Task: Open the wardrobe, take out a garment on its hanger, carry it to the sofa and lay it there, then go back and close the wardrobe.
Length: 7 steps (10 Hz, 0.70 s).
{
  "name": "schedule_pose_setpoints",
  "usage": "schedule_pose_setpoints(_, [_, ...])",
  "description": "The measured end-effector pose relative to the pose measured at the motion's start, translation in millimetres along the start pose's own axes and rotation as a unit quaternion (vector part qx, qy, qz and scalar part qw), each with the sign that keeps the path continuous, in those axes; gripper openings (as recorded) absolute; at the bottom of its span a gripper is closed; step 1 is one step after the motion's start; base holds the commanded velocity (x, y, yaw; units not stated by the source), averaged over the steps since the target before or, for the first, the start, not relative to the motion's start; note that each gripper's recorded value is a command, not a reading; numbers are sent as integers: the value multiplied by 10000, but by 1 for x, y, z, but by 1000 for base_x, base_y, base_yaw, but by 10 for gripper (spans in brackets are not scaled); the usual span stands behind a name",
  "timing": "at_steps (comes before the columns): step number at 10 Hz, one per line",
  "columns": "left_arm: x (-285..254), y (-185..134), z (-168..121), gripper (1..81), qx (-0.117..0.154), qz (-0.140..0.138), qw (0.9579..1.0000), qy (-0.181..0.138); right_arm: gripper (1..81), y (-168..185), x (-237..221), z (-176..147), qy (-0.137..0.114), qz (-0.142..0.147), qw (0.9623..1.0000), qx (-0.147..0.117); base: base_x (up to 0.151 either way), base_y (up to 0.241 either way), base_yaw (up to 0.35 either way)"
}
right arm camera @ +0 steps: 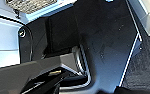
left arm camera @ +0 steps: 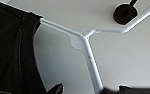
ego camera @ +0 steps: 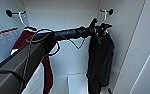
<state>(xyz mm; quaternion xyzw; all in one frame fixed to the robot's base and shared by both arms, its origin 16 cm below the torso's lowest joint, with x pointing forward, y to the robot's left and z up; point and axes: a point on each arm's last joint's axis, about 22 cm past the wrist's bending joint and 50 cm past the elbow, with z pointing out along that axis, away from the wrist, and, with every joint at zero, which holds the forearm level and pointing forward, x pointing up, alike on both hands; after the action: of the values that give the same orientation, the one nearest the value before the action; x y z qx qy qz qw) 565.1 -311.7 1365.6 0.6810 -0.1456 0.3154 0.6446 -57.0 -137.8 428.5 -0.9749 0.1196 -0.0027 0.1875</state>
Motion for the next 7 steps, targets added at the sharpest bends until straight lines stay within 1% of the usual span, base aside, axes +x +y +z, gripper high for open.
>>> schedule_pose_setpoints(1, [0,3,0,811,-64,5,10000,20,811,-2,0,1,2,0,10000,13,0,0,0])
schedule_pose_setpoints(3, [-7,17,0,811,-306,24,9995,-11,811,-3,0,1,0,-1,10000,16,0,0,0])
schedule_pose_setpoints(5, [-10,29,-5,811,-543,26,9985,-24,811,0,-5,1,-96,1,9999,-30,0,0,0])
schedule_pose_setpoints(7, [-8,32,-11,811,-633,28,9980,2,811,-5,-6,2,-125,-4,9999,-9,0,0,0])
